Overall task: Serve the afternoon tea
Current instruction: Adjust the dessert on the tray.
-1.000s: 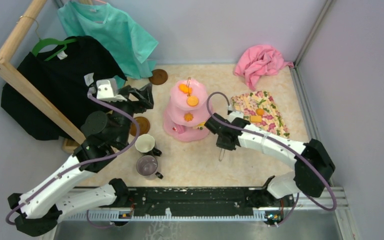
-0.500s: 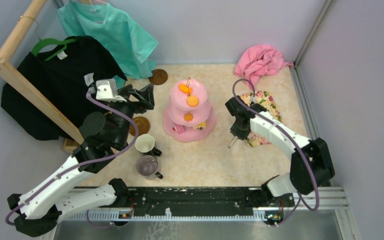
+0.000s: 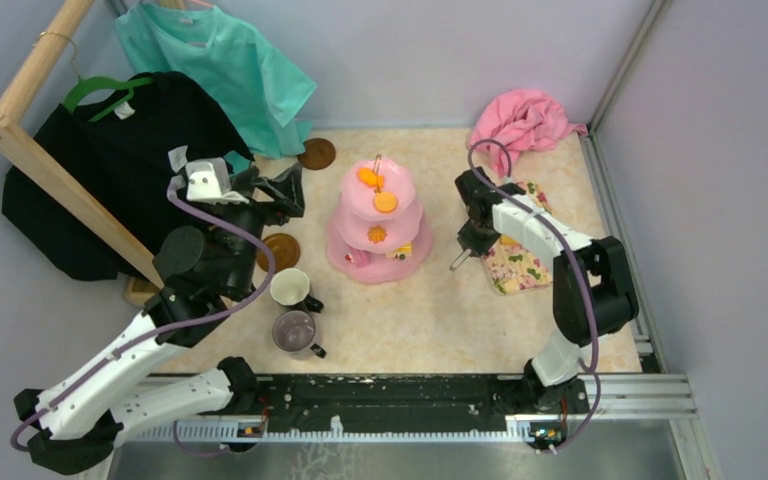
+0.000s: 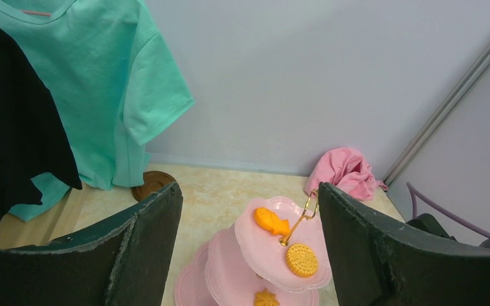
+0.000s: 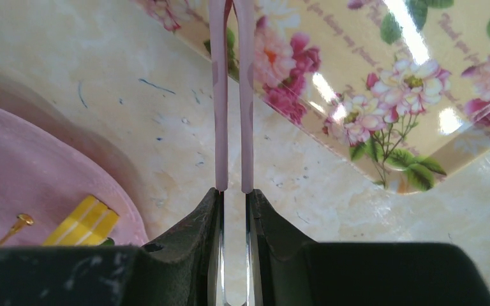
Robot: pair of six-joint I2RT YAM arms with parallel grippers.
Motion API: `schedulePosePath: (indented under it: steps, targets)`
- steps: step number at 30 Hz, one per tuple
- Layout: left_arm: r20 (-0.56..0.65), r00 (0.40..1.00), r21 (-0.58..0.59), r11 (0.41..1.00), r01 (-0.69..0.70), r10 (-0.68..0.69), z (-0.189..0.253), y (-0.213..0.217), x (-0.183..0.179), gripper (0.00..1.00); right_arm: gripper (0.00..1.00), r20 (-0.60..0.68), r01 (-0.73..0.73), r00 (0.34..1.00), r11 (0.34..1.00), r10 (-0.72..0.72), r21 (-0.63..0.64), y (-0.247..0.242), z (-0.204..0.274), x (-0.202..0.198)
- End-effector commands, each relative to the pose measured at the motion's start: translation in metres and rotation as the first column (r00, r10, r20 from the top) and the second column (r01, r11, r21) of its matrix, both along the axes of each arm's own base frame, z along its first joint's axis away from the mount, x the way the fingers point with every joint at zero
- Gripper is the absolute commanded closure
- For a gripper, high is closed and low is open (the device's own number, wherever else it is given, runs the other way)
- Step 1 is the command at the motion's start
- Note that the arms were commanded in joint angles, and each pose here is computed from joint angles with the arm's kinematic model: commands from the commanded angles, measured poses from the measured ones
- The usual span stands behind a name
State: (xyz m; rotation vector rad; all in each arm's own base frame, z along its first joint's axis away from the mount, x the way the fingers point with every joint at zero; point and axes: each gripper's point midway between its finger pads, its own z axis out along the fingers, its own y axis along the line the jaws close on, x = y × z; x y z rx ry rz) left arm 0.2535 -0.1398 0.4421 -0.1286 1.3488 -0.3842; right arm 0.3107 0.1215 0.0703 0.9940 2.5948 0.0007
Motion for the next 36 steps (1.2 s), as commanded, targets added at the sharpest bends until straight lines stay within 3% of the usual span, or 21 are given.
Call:
schedulePosePath:
  steps: [1, 12, 36]
  targets:
    - [0.024, 0.999, 0.003, 1.0, -0.029, 0.029, 0.004, 0.002, 0.004, 0.16, 0.89, 0.069, 0.021, 0.997, 1.0, -0.022, 0.018, -0.006, 0.014, 0.035]
    - [0.028, 0.999, 0.027, 0.999, -0.04, 0.039, 0.003, -0.006, 0.012, 0.16, 0.9, 0.041, 0.086, 0.995, 0.995, -0.089, 0.055, -0.022, 0.002, 0.055]
    - [-0.003, 1.0, -0.017, 1.0, 0.016, -0.016, -0.006, -0.009, 0.006, 0.17, 0.92, 0.032, 0.124, 0.991, 0.99, -0.127, 0.061, -0.038, 0.007, -0.005]
